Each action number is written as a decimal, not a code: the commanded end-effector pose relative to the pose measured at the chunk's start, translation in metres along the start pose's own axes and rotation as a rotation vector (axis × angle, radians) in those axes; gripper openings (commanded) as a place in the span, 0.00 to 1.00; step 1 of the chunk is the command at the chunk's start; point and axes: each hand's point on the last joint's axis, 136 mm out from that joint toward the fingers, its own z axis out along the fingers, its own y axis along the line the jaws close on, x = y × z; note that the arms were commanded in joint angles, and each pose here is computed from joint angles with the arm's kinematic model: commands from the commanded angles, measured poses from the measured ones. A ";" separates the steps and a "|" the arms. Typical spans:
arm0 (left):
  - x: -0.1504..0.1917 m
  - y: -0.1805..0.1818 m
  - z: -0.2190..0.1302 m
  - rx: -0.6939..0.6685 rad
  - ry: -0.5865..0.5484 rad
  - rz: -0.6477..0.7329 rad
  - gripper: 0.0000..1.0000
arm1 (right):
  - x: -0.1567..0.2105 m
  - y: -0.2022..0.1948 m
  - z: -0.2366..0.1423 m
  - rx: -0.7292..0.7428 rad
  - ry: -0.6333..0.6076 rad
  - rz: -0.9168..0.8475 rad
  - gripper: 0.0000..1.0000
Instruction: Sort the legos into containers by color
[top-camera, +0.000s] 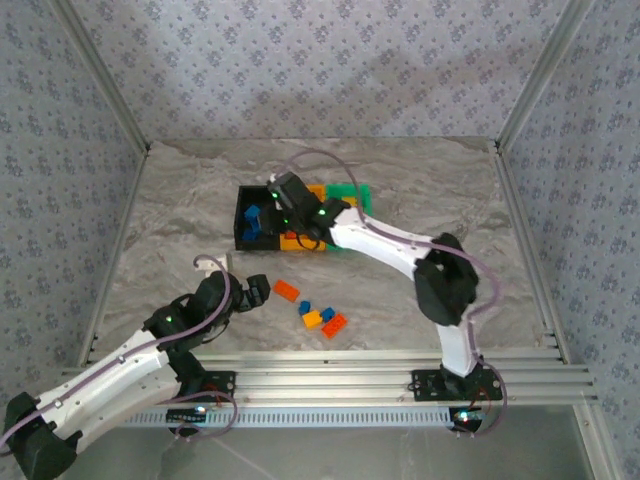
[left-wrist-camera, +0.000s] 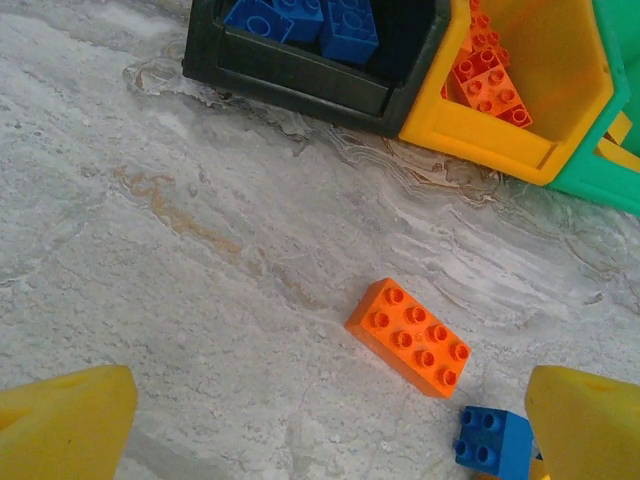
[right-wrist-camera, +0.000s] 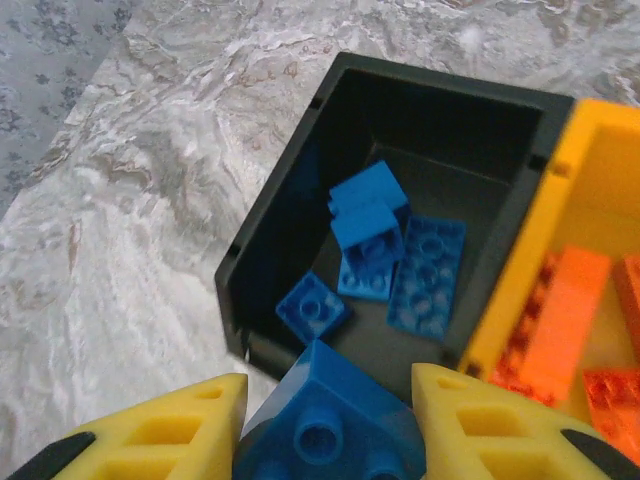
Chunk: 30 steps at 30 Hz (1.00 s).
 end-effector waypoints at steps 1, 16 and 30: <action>-0.003 -0.001 -0.006 0.007 0.002 -0.026 1.00 | -0.005 -0.007 0.023 0.010 0.035 -0.025 0.38; -0.011 -0.013 -0.009 0.035 0.004 0.012 0.99 | -0.057 0.000 -0.026 -0.019 -0.124 0.012 0.69; 0.043 -0.073 0.049 0.039 0.296 0.240 0.99 | 0.048 -0.087 -0.132 0.117 -0.145 0.186 0.70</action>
